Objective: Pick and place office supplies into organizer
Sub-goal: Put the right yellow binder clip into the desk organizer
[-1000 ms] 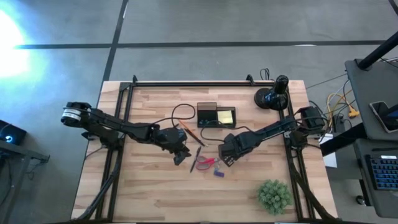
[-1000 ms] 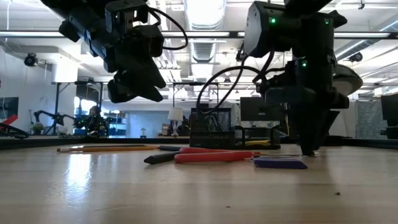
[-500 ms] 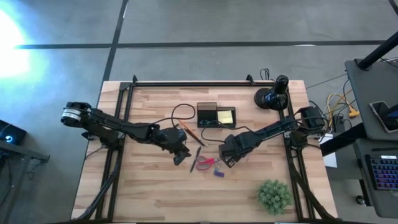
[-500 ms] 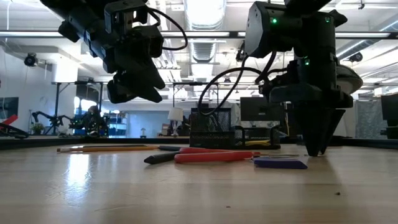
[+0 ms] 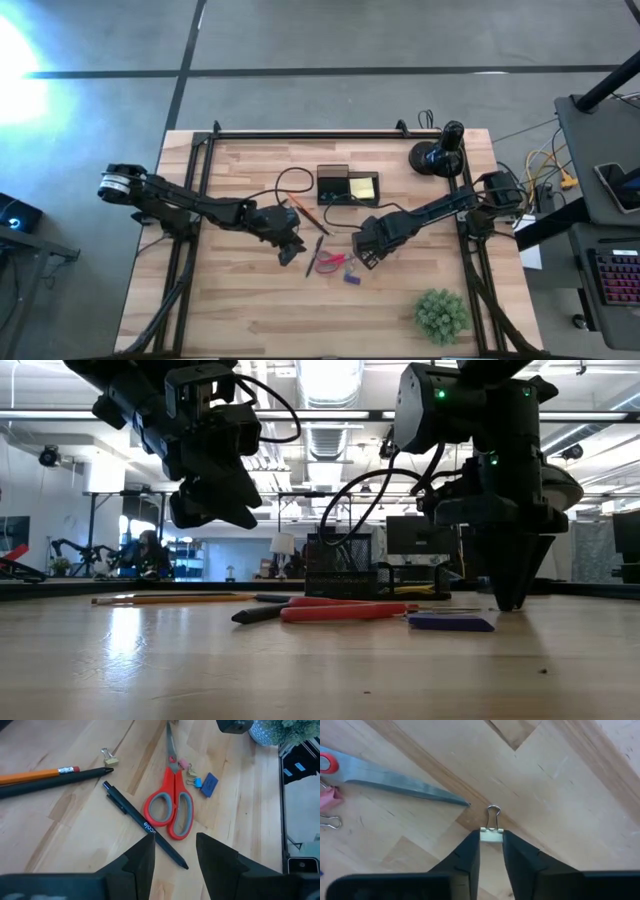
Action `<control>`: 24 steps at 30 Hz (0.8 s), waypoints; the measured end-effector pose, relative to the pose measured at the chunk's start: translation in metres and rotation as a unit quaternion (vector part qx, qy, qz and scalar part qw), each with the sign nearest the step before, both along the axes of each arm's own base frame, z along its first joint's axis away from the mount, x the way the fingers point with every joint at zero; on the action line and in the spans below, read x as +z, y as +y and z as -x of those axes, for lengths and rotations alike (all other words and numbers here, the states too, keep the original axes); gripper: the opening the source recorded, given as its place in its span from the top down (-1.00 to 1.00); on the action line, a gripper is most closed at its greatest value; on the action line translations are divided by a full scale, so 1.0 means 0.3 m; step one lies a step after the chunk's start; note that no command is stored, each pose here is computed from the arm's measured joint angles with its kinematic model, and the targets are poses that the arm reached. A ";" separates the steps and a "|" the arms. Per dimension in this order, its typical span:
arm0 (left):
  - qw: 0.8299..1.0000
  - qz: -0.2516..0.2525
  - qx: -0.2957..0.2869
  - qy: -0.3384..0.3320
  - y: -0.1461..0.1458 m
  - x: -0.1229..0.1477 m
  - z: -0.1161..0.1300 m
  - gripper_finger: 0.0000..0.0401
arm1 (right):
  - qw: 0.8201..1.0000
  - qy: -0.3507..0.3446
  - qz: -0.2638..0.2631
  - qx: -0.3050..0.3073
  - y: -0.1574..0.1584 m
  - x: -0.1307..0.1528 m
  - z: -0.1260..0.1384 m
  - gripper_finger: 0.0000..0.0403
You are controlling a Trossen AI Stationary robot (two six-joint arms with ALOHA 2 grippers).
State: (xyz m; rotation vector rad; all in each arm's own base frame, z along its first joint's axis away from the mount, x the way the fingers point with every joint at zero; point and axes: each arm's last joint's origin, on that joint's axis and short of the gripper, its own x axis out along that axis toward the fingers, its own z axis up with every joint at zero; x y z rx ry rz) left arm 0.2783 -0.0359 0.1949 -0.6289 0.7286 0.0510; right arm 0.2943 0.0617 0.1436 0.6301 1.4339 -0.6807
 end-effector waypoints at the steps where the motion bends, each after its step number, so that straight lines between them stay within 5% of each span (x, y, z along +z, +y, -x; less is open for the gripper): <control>1: 1.000 0.000 0.000 0.000 0.000 0.000 0.000 0.36 | 1.000 -0.001 0.000 0.000 0.000 0.002 -0.001 0.69; 8: 1.000 -0.002 -0.001 0.000 0.000 0.000 0.000 0.36 | 0.996 -0.073 0.042 -0.034 0.004 0.106 -0.070 0.72; 12: 0.999 -0.029 0.003 0.033 0.005 -0.017 0.016 0.36 | 0.974 -0.161 0.116 -0.105 -0.008 0.211 -0.132 0.71; 15: 0.995 -0.072 0.001 0.073 0.013 -0.035 0.035 0.36 | 0.959 -0.209 0.124 -0.143 -0.035 0.262 -0.181 0.71; 24: 0.992 -0.119 -0.022 0.046 0.102 0.048 0.096 0.36 | 0.952 -0.169 0.101 -0.233 -0.293 0.169 -0.274 0.71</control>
